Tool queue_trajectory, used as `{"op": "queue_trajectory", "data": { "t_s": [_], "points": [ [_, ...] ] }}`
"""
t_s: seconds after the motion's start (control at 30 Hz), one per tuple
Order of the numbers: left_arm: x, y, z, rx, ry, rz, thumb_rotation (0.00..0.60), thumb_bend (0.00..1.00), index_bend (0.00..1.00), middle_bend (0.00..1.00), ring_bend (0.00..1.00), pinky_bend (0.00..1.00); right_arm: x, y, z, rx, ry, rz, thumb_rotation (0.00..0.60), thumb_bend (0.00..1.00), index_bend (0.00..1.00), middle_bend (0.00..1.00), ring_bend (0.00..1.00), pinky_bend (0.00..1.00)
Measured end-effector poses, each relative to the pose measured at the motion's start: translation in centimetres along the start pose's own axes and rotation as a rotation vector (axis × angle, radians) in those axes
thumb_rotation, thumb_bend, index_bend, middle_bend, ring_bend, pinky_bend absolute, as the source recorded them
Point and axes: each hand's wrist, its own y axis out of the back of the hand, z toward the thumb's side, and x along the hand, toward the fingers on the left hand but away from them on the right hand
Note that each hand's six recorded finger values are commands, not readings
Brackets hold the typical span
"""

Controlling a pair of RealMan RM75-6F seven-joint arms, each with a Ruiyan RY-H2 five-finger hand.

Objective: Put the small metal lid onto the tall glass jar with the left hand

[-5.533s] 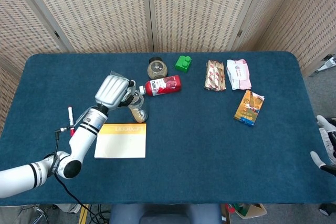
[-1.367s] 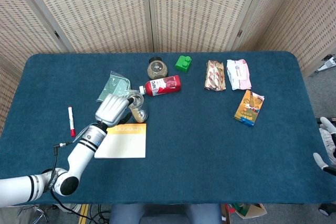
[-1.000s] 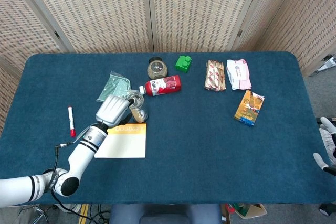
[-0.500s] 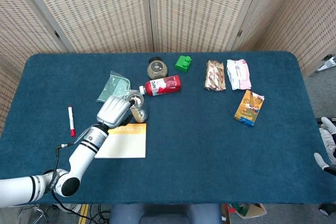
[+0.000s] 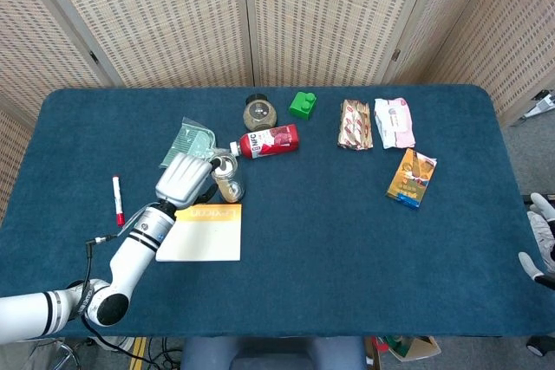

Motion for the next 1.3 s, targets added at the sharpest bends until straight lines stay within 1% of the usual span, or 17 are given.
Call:
{"op": "queue_trajectory", "data": {
  "t_s": [0.13, 0.33, 0.57, 0.73, 0.9, 1.0, 1.1, 1.17, 1.3],
  "points": [
    [-0.1, 0.7, -0.2, -0.016, 0.007, 0.020, 0.600, 0.42, 0.37, 1.00, 1.00, 1.00, 0.0, 0.1, 0.0, 0.000, 0.001, -0.002, 0.600, 0.30, 0.02, 0.22, 0.08, 0.23],
    [-0.1, 0.9, -0.8, -0.015, 0.024, 0.022, 0.600, 0.42, 0.35, 1.00, 1.00, 1.00, -0.2, 0.6, 0.1, 0.006, 0.006, -0.017, 0.600, 0.31, 0.02, 0.22, 0.08, 0.23],
    [-0.1, 1.4, -1.8, -0.018, 0.058, 0.037, 0.600, 0.42, 0.27, 1.00, 1.00, 1.00, -0.5, 1.6, 0.2, 0.022, 0.004, -0.043, 0.600, 0.30, 0.02, 0.22, 0.08, 0.23],
    [-0.8, 1.9, -2.8, -0.022, 0.081, 0.052, 0.600, 0.42, 0.25, 0.98, 0.96, 1.00, -0.9, 2.1, 0.3, 0.032, 0.002, -0.052, 0.600, 0.30, 0.02, 0.22, 0.08, 0.23],
    [-2.2, 2.5, -4.4, -0.033, 0.127, 0.062, 0.600, 0.42, 0.24, 0.86, 0.83, 1.00, -1.1, 2.3, 0.2, 0.035, -0.005, -0.050, 0.600, 0.30, 0.02, 0.22, 0.08, 0.23],
    [-3.6, 2.7, -5.7, -0.048, 0.173, 0.070, 0.600, 0.41, 0.23, 0.74, 0.70, 1.00, -1.3, 2.3, 0.1, 0.034, -0.013, -0.042, 0.600, 0.30, 0.02, 0.22, 0.08, 0.23],
    [-5.2, 2.7, -7.1, -0.059, 0.224, 0.079, 0.600, 0.41, 0.23, 0.64, 0.62, 0.99, -1.5, 2.1, 0.0, 0.032, -0.018, -0.033, 0.600, 0.31, 0.02, 0.22, 0.08, 0.23],
    [-6.4, 2.5, -8.0, -0.063, 0.256, 0.082, 0.600, 0.40, 0.23, 0.56, 0.57, 0.93, -1.7, 2.1, 0.0, 0.031, -0.016, -0.029, 0.600, 0.30, 0.02, 0.22, 0.08, 0.23],
    [-9.2, 1.9, -9.7, -0.076, 0.324, 0.089, 0.600, 0.39, 0.23, 0.46, 0.48, 0.76, -1.9, 1.8, 0.3, 0.025, -0.007, -0.026, 0.600, 0.30, 0.02, 0.22, 0.08, 0.23]
  ]
}}
